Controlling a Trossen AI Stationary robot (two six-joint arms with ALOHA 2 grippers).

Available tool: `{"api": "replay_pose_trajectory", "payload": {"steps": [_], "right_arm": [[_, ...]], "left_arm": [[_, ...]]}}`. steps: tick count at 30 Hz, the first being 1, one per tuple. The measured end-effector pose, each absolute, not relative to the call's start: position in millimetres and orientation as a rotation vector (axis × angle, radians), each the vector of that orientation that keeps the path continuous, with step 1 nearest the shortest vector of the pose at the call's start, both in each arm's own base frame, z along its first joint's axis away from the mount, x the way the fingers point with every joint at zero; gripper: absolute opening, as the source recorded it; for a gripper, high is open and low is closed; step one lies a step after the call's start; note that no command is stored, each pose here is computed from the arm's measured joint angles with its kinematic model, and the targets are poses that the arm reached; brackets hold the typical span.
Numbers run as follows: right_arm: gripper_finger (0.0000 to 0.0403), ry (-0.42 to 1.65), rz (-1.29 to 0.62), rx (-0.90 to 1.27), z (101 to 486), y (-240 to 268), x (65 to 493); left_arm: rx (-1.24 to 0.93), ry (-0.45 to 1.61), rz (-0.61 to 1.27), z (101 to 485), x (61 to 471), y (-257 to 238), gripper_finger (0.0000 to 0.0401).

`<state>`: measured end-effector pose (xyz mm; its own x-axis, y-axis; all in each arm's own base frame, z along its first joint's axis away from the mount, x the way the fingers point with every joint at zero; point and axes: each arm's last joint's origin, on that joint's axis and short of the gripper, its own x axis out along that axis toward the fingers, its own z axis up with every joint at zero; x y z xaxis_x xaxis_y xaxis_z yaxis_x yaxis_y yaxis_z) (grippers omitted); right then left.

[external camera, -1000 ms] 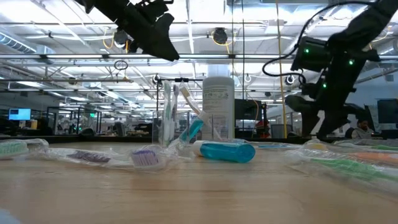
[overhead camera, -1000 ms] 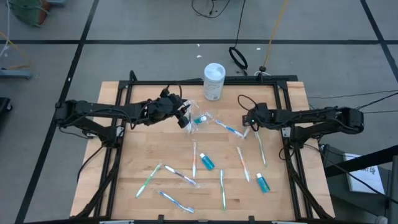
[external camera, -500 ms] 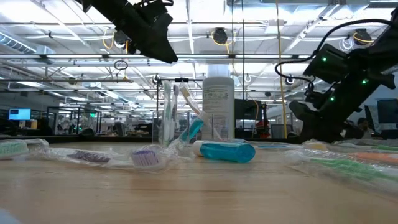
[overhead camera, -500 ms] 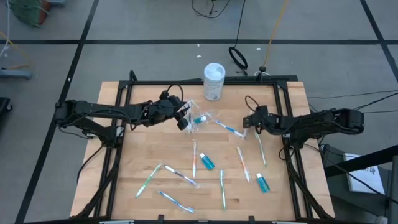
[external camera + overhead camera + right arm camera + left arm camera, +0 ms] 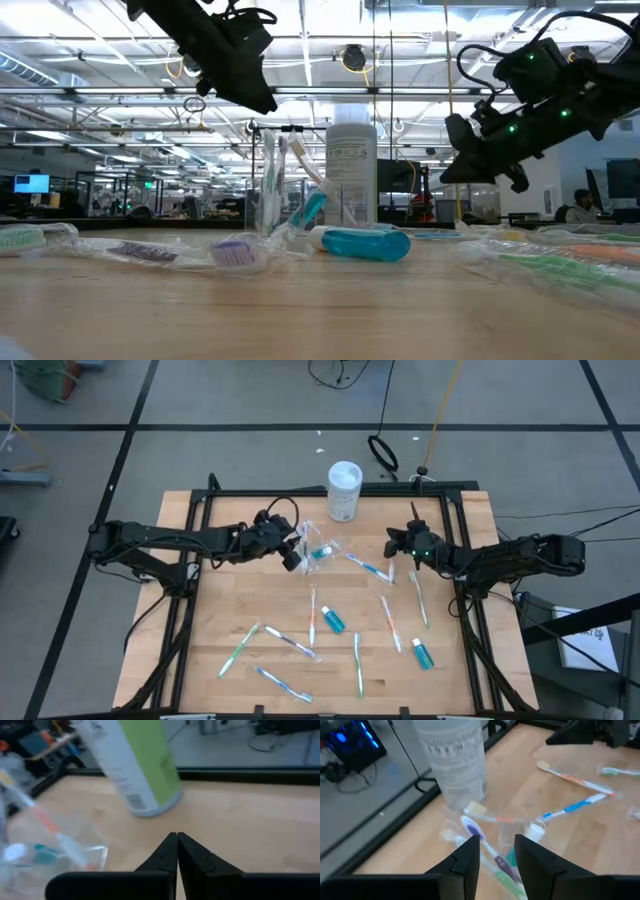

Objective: Pick & Place toothbrushing station
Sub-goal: Put the orange toothbrush into the transparent organizer

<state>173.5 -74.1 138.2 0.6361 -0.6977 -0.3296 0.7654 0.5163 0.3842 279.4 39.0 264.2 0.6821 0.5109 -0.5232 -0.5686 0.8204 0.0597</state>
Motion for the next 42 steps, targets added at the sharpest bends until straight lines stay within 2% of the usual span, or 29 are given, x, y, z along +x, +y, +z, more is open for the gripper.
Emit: {"api": "replay_pose_trajectory", "payload": {"steps": [7,17,22,29,42], "right_arm": [[0.0041,0.308,-0.862,0.455,128,-74,169],[0.0154,0.413,-0.957,0.54,116,-79,158],[0.0191,0.416,-0.984,0.561,114,-82,156],[0.0197,0.447,-0.994,0.557,106,-83,158],[0.016,0.474,-0.951,0.426,91,-89,170]], "left_arm": [[-0.194,0.601,0.527,260,278,36,0.0129],[-0.202,0.607,0.46,260,279,26,0.0129],[-0.2,0.606,0.454,260,280,25,0.0129],[-0.198,0.573,0.449,263,282,25,0.0129],[-0.072,0.489,0.409,272,287,26,0.0129]]}}
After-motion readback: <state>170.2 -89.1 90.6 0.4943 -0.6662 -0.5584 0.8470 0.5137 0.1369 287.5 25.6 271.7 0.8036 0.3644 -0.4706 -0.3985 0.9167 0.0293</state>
